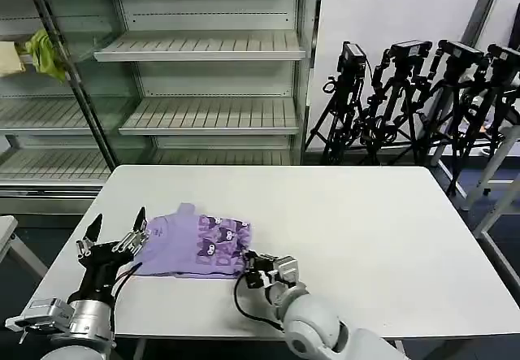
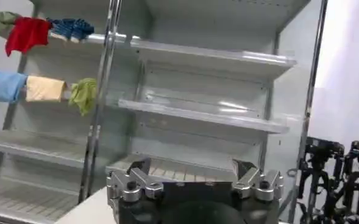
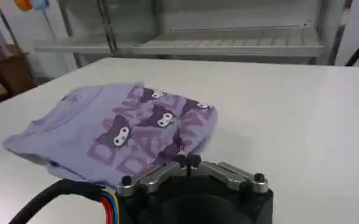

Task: Fold and organize the clothes.

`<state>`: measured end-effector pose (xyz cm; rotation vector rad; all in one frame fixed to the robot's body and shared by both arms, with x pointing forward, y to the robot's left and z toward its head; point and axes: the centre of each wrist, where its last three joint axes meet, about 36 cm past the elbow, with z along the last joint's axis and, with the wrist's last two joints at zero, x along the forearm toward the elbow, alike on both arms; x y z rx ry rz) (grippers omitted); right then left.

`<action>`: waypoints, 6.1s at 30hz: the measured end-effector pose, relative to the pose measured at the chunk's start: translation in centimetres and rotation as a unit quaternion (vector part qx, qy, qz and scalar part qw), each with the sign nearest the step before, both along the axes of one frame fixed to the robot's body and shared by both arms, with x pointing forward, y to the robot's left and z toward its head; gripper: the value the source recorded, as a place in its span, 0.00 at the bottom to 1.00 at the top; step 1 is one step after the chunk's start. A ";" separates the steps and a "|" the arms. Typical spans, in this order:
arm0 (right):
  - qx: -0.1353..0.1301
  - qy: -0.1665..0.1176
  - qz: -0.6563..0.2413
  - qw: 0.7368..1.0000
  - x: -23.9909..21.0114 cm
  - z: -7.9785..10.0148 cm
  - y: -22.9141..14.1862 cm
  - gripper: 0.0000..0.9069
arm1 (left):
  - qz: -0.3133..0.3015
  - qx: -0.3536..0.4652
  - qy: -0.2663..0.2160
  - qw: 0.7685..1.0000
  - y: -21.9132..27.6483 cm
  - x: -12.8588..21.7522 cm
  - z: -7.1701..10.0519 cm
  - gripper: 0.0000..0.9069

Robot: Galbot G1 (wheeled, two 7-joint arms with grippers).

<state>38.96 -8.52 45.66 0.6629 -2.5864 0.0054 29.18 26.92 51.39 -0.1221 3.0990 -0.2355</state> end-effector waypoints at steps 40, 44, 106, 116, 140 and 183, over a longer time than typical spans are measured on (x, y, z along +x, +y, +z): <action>-0.113 -0.071 -0.151 0.980 -4.3 3.8 -15.1 1.00 | -0.058 -0.019 -0.007 0.998 -3.1 1.5 -0.6 1.00; -0.121 -0.083 -0.157 0.977 -4.4 3.8 -15.2 1.00 | -0.062 -0.017 -0.004 0.998 -3.1 1.5 -0.6 1.00; -0.096 -0.392 -0.188 0.896 -4.2 10.3 -22.0 1.00 | -0.039 0.074 -0.131 0.988 -1.4 3.7 1.0 1.00; -0.099 -0.387 -0.204 0.894 -4.5 10.2 -21.8 1.00 | -0.041 0.083 -0.136 0.986 -1.5 3.3 1.2 1.00; -0.111 -0.401 -0.229 0.880 -4.9 9.8 -21.6 1.00 | -0.042 0.079 -0.148 0.985 -1.7 2.6 2.0 1.00; -0.106 -0.410 -0.236 0.875 -4.9 9.5 -21.3 1.00 | -0.046 0.071 -0.148 0.985 -2.1 1.9 2.2 1.00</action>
